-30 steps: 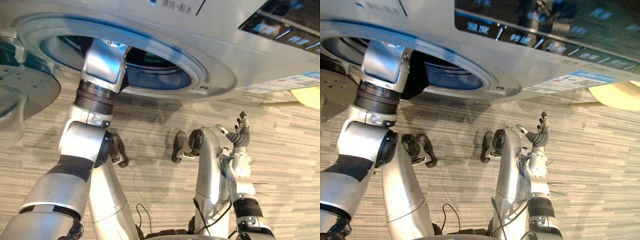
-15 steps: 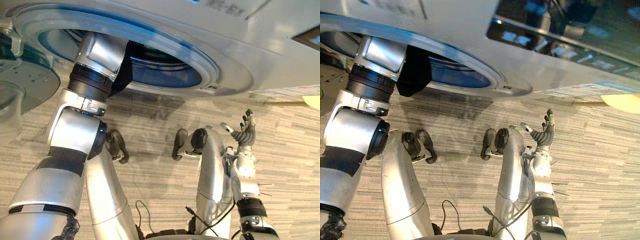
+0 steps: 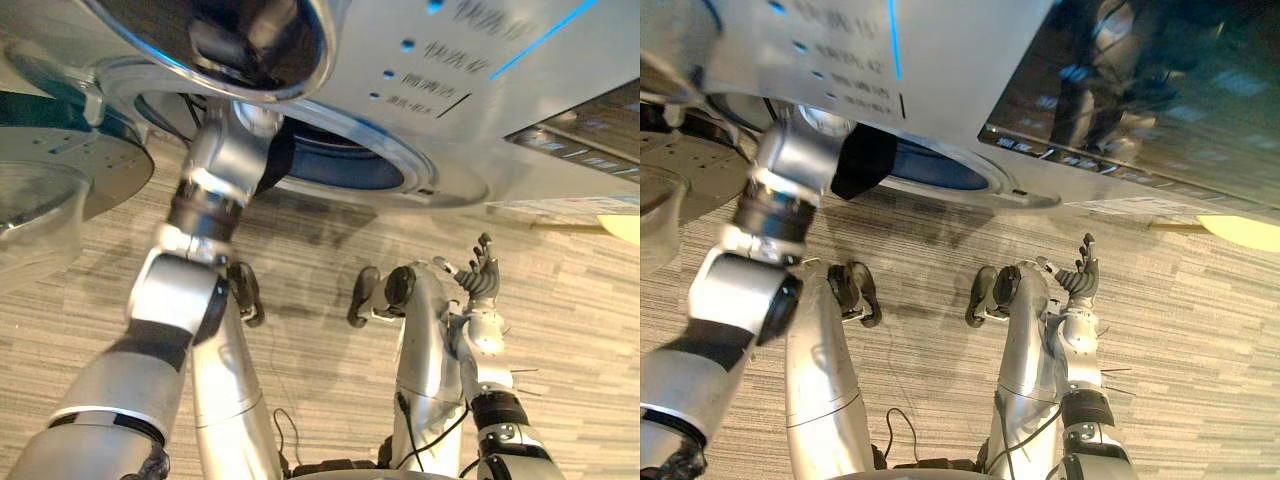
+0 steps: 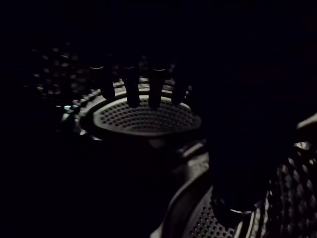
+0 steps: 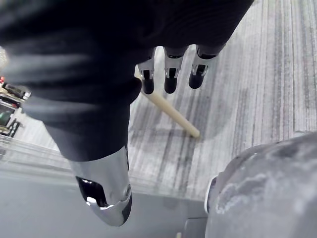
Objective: Pick up the laundry basket with both hands and put the clothes into the washing machine.
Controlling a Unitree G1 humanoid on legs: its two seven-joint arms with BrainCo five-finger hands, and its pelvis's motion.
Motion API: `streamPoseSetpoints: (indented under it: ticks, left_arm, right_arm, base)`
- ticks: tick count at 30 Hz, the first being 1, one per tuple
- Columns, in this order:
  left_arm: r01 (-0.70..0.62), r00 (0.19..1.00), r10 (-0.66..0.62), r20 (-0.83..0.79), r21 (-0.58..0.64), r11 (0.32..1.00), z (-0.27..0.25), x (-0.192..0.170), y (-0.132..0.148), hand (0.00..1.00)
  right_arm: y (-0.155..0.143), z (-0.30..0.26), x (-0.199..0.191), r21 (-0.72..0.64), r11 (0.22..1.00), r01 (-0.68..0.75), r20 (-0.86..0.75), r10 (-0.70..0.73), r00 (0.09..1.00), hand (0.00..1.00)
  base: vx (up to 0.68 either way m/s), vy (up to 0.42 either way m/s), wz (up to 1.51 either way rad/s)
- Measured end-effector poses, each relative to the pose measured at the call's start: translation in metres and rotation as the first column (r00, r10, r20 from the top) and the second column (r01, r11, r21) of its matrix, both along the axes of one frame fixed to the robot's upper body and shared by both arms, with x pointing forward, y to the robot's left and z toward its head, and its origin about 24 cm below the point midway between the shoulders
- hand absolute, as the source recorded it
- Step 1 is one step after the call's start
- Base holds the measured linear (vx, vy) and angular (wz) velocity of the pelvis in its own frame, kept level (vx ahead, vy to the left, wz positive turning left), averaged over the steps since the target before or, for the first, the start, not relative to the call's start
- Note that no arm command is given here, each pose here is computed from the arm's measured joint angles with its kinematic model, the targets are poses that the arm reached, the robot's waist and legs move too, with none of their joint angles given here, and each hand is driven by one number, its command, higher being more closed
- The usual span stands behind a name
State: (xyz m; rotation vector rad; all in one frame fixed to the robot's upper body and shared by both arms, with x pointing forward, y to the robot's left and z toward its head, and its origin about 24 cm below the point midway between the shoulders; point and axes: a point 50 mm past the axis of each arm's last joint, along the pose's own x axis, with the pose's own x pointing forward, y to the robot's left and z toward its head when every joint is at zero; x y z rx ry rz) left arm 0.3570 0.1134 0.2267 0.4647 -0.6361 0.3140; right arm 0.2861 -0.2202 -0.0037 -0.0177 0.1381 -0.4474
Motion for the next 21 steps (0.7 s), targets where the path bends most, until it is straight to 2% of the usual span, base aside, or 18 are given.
streamPoseSetpoints:
  ticks: [2, 5, 9, 15, 21]
  left_arm:
    - [0.008, 0.987, -0.031, -0.156, -0.142, 0.99, -0.054, -0.01, 0.002, 0.0]
    - [-0.001, 0.954, -0.091, -0.287, -0.304, 0.953, -0.105, -0.031, -0.001, 0.0]
    - [-0.026, 0.922, -0.174, -0.346, -0.504, 0.864, -0.143, -0.056, 0.004, 0.0]
    - [-0.128, 0.901, -0.172, -0.398, -0.624, 0.771, -0.169, -0.063, 0.03, 0.0]
    - [-0.141, 0.876, -0.22, -0.429, -0.665, 0.734, -0.177, -0.052, 0.019, 0.0]
  right_arm:
    - [-0.003, -0.005, -0.001, -0.028, 1.0, -0.004, -0.049, 0.003, 0.999, 0.0]
    - [-0.007, -0.012, -0.004, -0.056, 0.998, -0.002, -0.105, -0.004, 0.994, 0.0]
    - [-0.012, -0.018, -0.007, -0.078, 0.997, 0.012, -0.148, -0.023, 0.989, 0.0]
    - [-0.007, -0.016, -0.005, -0.089, 0.996, 0.006, -0.153, -0.02, 0.988, 0.0]
    - [0.012, -0.009, 0.003, -0.123, 0.992, -0.037, -0.125, 0.021, 0.992, 0.0]
  base:
    - [0.02, -0.08, 0.23]
    - [0.01, -0.061, 0.13]
    - [-0.01, -0.067, 0.1]
    - [0.0, -0.069, 0.06]
    - [0.01, -0.017, 0.01]
